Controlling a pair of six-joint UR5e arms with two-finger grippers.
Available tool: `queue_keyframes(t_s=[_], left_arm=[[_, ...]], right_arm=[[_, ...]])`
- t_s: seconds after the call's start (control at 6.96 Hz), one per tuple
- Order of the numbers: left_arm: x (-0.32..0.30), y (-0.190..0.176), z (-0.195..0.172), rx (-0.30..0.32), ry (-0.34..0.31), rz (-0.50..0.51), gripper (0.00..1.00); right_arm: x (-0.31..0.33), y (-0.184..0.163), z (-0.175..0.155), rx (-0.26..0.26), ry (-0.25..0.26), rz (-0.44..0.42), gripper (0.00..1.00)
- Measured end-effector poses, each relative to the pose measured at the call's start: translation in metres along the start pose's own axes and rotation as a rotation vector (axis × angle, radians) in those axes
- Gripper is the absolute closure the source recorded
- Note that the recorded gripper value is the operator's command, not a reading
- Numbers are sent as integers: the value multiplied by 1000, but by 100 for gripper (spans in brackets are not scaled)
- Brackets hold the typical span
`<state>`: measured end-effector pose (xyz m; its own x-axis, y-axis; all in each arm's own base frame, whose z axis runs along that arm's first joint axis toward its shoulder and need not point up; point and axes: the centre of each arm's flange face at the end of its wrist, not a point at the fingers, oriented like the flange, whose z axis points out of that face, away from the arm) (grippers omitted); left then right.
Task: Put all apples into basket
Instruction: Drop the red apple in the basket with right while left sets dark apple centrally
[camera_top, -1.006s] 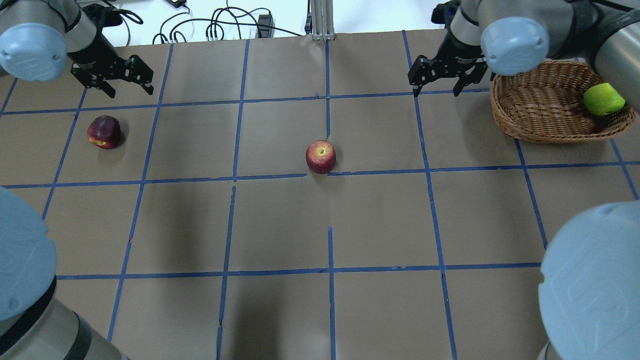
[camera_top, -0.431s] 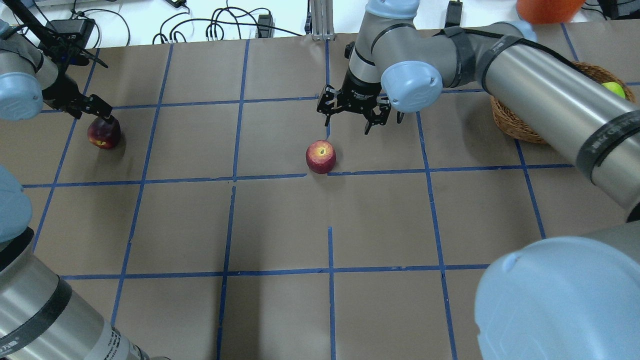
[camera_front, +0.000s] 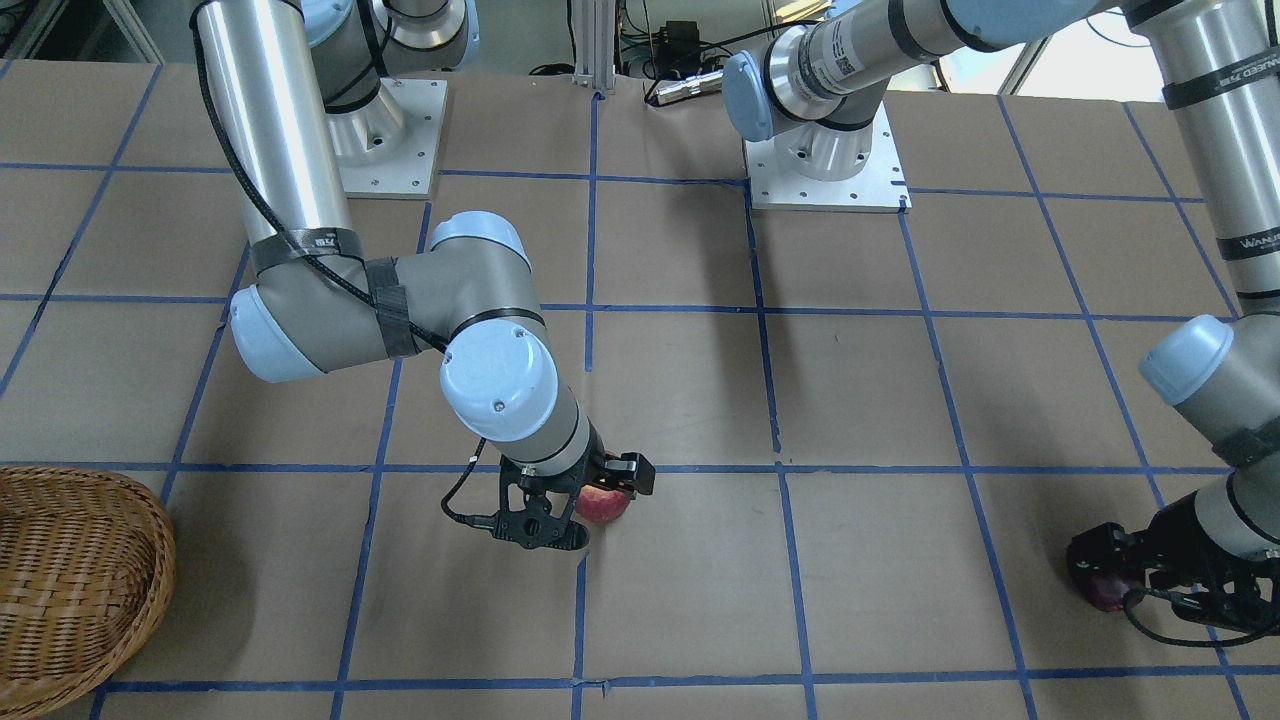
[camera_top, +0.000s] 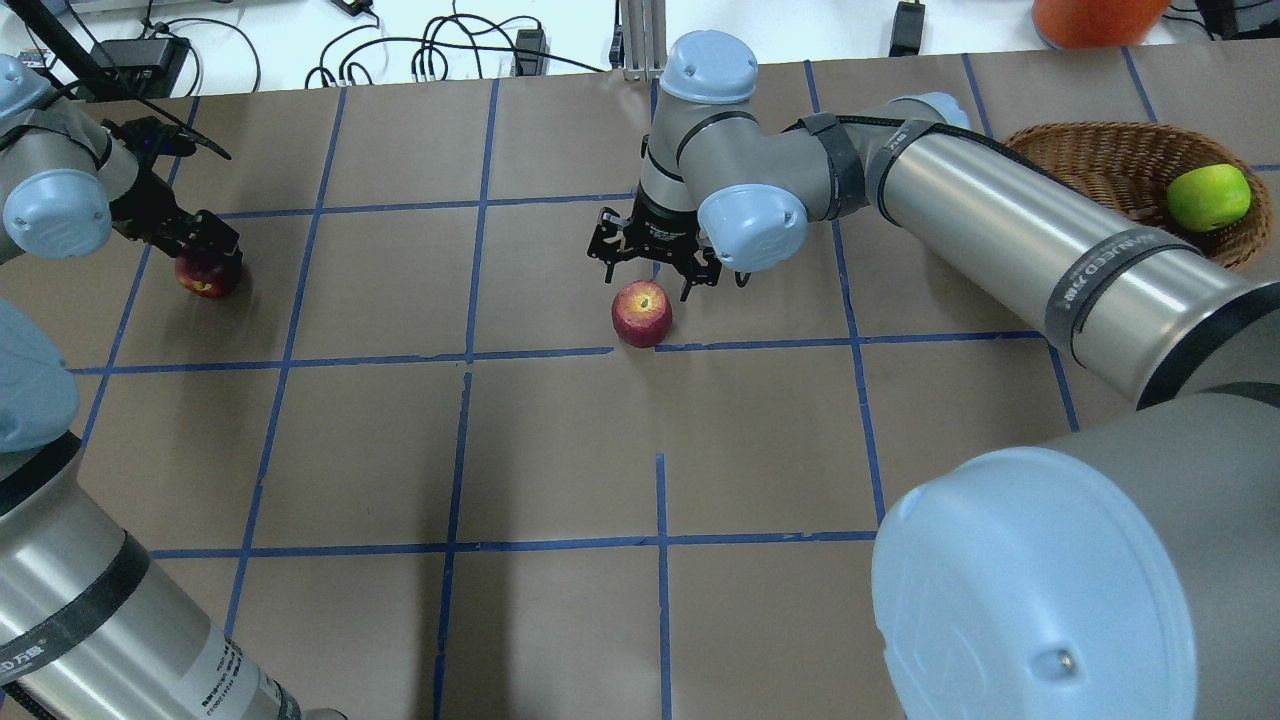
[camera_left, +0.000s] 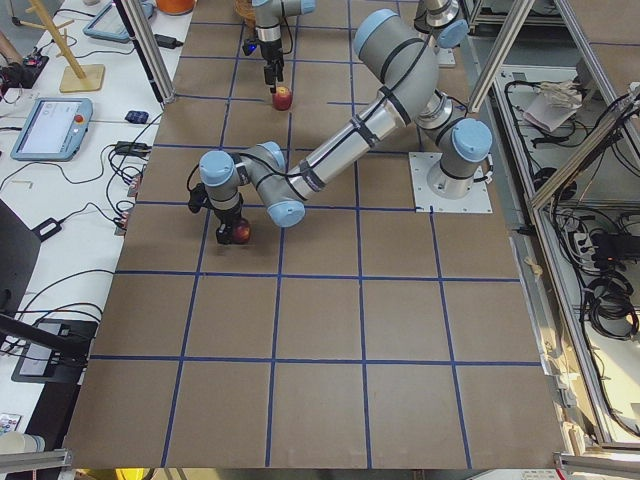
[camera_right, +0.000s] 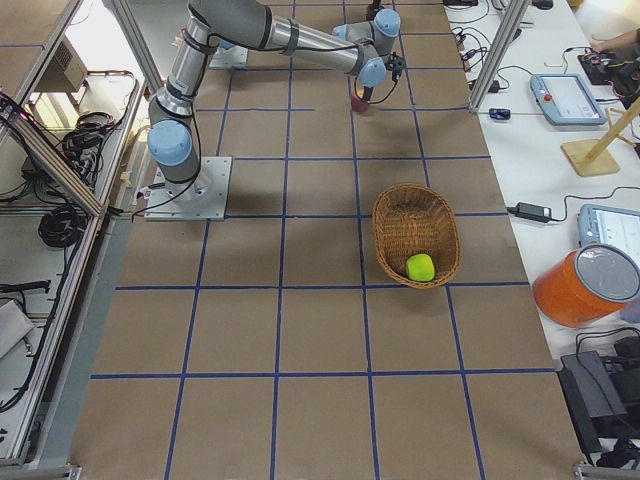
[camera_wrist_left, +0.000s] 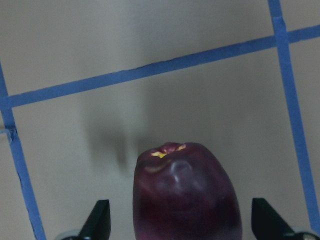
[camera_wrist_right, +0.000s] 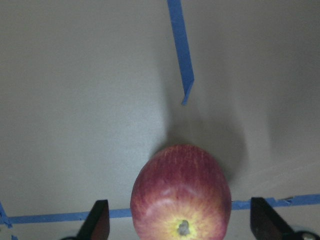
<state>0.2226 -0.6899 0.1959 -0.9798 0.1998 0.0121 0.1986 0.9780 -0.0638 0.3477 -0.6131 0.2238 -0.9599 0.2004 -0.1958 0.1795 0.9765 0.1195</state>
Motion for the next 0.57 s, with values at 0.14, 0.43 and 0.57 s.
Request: queue_keyframes(t_s=[0.14, 0.43, 0.57], left_arm=[[0, -1, 5, -3, 4, -1, 32], [6, -1, 1, -21, 11, -37, 33], [16, -2, -11, -43, 18, -66, 33]], right_arm=[[-1, 1, 9, -11, 7, 3, 0], [0, 8, 29, -42, 27, 12, 48], [4, 11, 39, -55, 36, 20, 99]])
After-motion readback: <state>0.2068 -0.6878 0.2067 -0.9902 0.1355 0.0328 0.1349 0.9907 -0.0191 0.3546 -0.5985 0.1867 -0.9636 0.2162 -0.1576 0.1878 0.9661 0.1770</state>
